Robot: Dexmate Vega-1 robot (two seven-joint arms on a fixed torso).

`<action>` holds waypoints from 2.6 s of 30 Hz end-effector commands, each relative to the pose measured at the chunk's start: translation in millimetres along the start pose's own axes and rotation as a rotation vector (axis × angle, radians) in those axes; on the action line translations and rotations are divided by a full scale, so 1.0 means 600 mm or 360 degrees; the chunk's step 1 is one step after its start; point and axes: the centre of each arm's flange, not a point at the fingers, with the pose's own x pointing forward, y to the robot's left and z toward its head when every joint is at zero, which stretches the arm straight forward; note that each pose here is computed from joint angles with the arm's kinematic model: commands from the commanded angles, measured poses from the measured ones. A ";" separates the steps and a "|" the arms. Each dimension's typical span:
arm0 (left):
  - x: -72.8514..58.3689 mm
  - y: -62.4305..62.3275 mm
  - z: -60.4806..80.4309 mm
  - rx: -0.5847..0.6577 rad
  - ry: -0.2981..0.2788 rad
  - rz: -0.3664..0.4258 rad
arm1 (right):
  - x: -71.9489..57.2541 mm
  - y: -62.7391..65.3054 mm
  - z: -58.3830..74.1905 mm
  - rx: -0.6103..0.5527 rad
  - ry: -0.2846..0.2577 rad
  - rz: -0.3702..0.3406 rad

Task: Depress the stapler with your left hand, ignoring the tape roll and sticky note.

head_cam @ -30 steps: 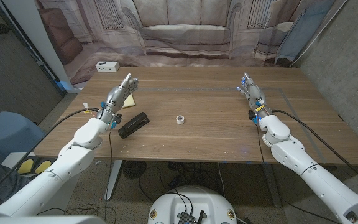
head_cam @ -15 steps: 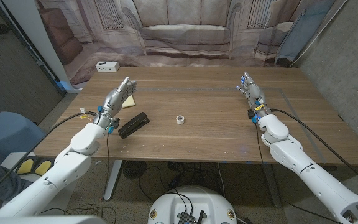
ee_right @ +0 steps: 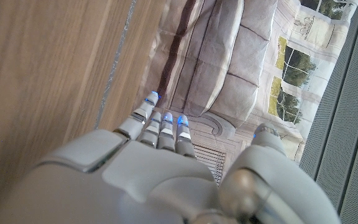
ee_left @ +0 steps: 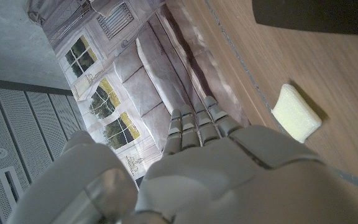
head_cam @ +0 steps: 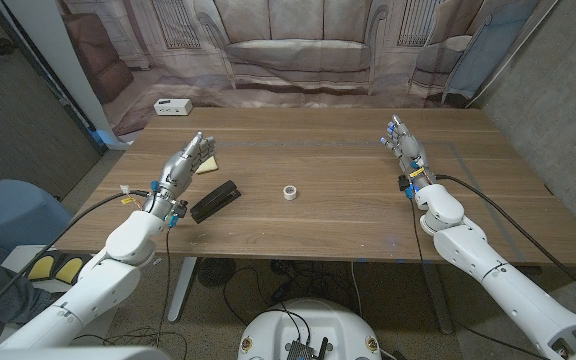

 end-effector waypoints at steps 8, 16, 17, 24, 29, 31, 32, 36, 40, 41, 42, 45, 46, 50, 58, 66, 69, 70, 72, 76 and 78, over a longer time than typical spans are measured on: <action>-0.083 0.007 0.009 0.0039 0.0044 0.0046 | -0.004 -0.003 0.004 -0.0010 0.0002 0.0006; -0.103 0.005 0.002 0.0030 0.0028 0.0063 | -0.011 -0.004 0.006 -0.0019 0.0001 0.0004; -0.104 0.004 0.001 0.0028 0.0027 0.0066 | -0.012 -0.004 0.006 -0.0015 0.0003 -0.0002; -0.115 0.006 0.000 0.0098 0.0023 0.0120 | -0.019 -0.007 0.010 -0.0032 0.0001 -0.0008; -0.116 0.010 0.006 0.0166 -0.0004 0.0151 | -0.022 -0.006 0.009 -0.0028 0.0005 -0.0012; -0.116 0.010 0.008 0.0188 -0.0012 0.0151 | -0.023 -0.005 0.008 -0.0029 0.0003 -0.0011; -0.115 0.010 0.009 0.0198 -0.0014 0.0150 | -0.023 -0.005 0.008 -0.0023 0.0004 -0.0017; -0.113 0.009 0.012 0.0252 -0.0017 0.0161 | -0.024 -0.004 0.004 -0.0020 0.0006 -0.0020; -0.114 0.010 0.016 0.0324 -0.0025 0.0196 | -0.026 -0.004 0.002 -0.0020 0.0010 -0.0021; -0.114 0.010 0.016 0.0326 -0.0025 0.0197 | -0.026 -0.004 0.002 -0.0020 0.0010 -0.0021; -0.114 0.010 0.016 0.0341 -0.0029 0.0199 | -0.026 -0.004 0.002 -0.0019 0.0009 -0.0026; -0.113 0.009 0.017 0.0369 -0.0038 0.0201 | -0.027 -0.004 0.002 -0.0016 0.0010 -0.0029; -0.113 0.008 0.018 0.0384 -0.0040 0.0204 | -0.026 -0.004 0.003 -0.0013 0.0010 -0.0029; -0.114 0.005 0.023 0.0495 -0.0045 0.0231 | -0.026 -0.003 0.004 -0.0012 0.0003 -0.0034; -0.115 0.002 0.032 0.0635 -0.0038 0.0258 | -0.024 -0.002 0.005 -0.0014 0.0003 -0.0033; -0.115 -0.002 0.044 0.0809 -0.0045 0.0290 | -0.024 -0.003 0.005 -0.0014 0.0000 -0.0037; -0.115 -0.006 0.048 0.0827 -0.0066 0.0292 | -0.025 -0.003 0.005 -0.0009 -0.0002 -0.0040; -0.114 -0.008 0.048 0.0824 -0.0077 0.0293 | -0.025 -0.004 0.005 -0.0011 -0.0002 -0.0042; -0.115 -0.011 0.051 0.0851 -0.0094 0.0303 | -0.027 -0.004 0.005 -0.0007 -0.0004 -0.0048; -0.115 -0.015 0.056 0.0931 -0.0103 0.0302 | -0.030 -0.007 0.006 -0.0011 -0.0005 -0.0053; -0.115 -0.017 0.058 0.0971 -0.0097 0.0300 | -0.031 -0.008 0.007 -0.0018 -0.0006 -0.0053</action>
